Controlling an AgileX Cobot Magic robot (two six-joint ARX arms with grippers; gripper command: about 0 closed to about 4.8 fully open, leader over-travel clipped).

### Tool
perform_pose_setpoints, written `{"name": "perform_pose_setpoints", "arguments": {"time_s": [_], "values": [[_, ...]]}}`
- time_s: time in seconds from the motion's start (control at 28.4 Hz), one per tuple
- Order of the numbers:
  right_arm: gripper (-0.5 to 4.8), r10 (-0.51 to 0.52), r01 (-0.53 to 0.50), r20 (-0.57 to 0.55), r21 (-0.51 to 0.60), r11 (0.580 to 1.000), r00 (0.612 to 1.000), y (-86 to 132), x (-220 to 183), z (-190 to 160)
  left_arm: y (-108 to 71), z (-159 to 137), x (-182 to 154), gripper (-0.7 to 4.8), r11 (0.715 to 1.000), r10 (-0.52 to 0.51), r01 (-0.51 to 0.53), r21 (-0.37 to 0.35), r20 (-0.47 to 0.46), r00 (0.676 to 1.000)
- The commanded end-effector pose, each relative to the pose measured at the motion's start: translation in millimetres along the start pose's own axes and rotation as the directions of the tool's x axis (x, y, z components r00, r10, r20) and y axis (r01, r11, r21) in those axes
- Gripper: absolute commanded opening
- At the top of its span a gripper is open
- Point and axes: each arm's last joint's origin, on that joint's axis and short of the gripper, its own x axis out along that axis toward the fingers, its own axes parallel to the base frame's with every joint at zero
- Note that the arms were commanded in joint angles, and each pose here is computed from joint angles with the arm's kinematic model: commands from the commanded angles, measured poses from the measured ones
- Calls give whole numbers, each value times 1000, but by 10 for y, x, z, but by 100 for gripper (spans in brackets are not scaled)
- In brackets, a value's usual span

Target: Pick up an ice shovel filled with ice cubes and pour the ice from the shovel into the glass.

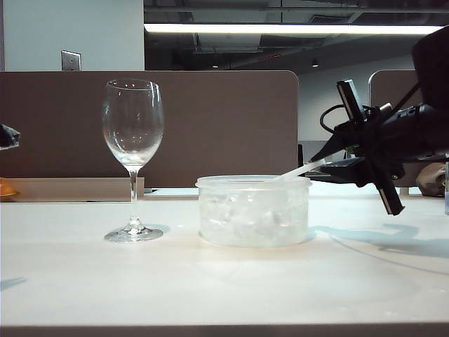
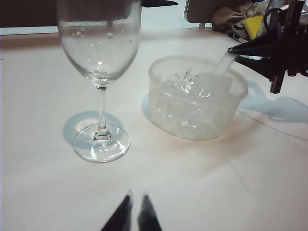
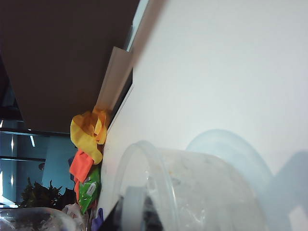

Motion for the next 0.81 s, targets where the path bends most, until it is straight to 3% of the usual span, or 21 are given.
{"name": "perform_pose_setpoints", "arguments": {"time_s": [0.04,0.81], "values": [[-5,25,-26,32,30,999,999,35,-1,18,-3,10,0,29,1000,-5,5,2,8,1000],[-5,77,-96,89,229,969,993,96,-6,51,-2,9,0,29,1000,-5,5,1,7,1000]]}}
